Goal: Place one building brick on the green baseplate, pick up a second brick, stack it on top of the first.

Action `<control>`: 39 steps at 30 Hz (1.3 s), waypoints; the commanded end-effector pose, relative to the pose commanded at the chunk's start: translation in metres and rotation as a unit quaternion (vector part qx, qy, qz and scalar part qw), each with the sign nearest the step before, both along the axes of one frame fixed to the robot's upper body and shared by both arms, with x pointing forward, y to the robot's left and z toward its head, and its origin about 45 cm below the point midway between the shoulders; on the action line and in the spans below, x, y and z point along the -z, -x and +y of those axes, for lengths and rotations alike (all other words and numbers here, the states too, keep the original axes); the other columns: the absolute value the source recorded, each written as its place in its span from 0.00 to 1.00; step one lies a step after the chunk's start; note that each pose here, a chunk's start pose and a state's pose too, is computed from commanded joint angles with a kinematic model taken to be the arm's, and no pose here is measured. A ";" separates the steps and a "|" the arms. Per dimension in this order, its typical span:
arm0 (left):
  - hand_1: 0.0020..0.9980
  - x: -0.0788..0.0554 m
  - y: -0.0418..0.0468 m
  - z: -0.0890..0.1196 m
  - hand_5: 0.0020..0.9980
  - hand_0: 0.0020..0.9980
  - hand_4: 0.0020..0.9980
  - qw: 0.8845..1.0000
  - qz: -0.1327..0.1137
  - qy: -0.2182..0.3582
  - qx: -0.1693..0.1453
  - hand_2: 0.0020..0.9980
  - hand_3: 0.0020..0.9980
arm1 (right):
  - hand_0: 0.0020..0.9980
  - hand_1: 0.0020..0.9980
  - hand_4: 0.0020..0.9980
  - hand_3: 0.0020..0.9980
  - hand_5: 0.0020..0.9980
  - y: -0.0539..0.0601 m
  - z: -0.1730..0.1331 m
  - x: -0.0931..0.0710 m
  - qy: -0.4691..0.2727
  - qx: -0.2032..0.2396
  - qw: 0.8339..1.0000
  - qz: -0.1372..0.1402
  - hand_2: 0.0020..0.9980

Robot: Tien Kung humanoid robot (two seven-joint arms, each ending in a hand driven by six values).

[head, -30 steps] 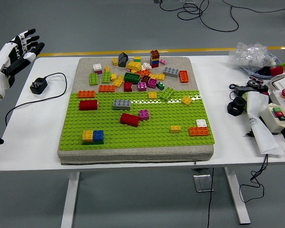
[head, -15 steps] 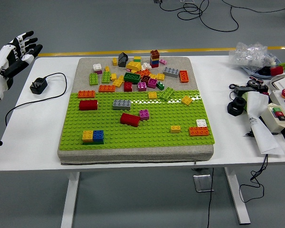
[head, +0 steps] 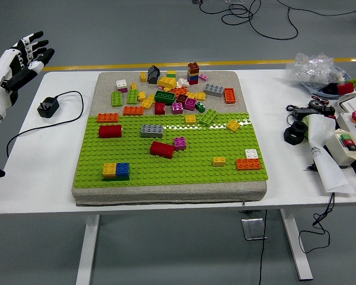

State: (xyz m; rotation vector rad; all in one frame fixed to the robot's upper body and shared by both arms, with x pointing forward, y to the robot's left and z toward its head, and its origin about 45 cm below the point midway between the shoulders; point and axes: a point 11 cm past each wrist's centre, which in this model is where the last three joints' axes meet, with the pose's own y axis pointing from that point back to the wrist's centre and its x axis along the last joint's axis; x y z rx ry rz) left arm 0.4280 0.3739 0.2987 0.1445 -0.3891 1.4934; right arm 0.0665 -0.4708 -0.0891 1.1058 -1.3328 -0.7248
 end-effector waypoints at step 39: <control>0.92 -0.009 -0.0063 -0.002 0.63 1.00 0.81 1.000 -0.007 0.001 0.001 0.90 0.94 | 0.77 0.73 1.00 0.81 0.67 0.004 -0.005 -0.001 0.020 0.041 0.999 0.000 0.79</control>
